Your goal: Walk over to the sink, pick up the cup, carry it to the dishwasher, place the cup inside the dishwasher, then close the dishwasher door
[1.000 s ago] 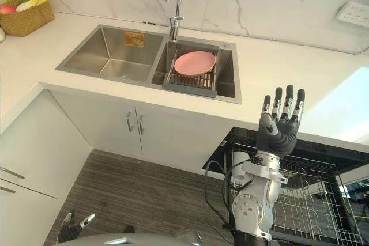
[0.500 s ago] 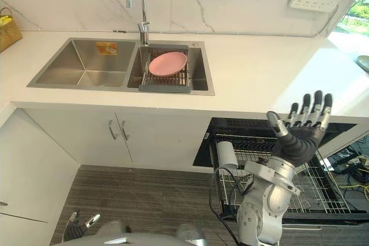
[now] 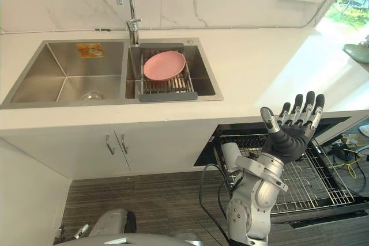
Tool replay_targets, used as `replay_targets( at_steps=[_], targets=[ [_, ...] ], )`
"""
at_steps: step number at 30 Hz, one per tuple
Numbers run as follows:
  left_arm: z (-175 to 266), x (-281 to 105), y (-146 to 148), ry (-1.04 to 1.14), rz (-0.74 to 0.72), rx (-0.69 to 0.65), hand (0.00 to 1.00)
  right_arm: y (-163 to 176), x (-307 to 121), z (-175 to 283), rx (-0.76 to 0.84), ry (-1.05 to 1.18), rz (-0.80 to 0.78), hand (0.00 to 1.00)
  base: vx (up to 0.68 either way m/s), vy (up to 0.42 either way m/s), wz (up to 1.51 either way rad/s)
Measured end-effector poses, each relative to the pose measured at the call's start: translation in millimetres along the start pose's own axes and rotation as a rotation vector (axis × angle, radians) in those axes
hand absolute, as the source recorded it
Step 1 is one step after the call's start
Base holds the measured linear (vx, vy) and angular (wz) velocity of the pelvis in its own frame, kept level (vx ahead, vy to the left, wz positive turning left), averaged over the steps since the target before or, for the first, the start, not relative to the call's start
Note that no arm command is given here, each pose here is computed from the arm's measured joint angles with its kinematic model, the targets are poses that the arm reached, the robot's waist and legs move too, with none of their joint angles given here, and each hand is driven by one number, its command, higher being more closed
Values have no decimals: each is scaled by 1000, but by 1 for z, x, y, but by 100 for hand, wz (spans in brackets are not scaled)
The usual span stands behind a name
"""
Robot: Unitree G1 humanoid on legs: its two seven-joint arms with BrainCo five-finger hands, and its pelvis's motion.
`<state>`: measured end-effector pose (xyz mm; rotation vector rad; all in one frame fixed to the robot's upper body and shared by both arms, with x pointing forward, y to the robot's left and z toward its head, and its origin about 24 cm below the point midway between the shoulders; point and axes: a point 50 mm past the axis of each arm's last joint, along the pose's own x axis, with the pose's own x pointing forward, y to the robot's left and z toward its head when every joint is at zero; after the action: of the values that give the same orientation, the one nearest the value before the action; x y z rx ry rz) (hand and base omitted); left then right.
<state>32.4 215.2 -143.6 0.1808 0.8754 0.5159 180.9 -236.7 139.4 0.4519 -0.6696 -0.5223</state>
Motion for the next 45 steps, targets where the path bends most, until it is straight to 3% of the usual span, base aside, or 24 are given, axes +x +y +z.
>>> replay_targets(
  at_steps=[8,17,21,25,33,39,45],
  targets=[
    [18,12,3,-65,-6,20,0,6,6,-10,-27,6,20,0,243,109,-7],
    [43,24,-7,-142,-84,49,0,13,8,-13,-81,22,159,0,311,-114,10],
    [40,17,-25,-136,-123,32,0,7,15,-8,-157,12,177,0,204,-160,17],
    [36,16,-19,-136,-122,78,0,16,13,-18,-343,70,288,0,30,-23,20],
    [18,15,2,-83,-93,133,0,44,12,-30,-817,107,764,0,-26,5,2],
    [16,15,2,-75,-112,159,0,53,18,-38,-1210,76,970,0,-10,-6,1],
    [25,21,2,-89,-109,169,0,69,18,-60,-1438,48,1126,0,-7,-12,14]
  ],
)
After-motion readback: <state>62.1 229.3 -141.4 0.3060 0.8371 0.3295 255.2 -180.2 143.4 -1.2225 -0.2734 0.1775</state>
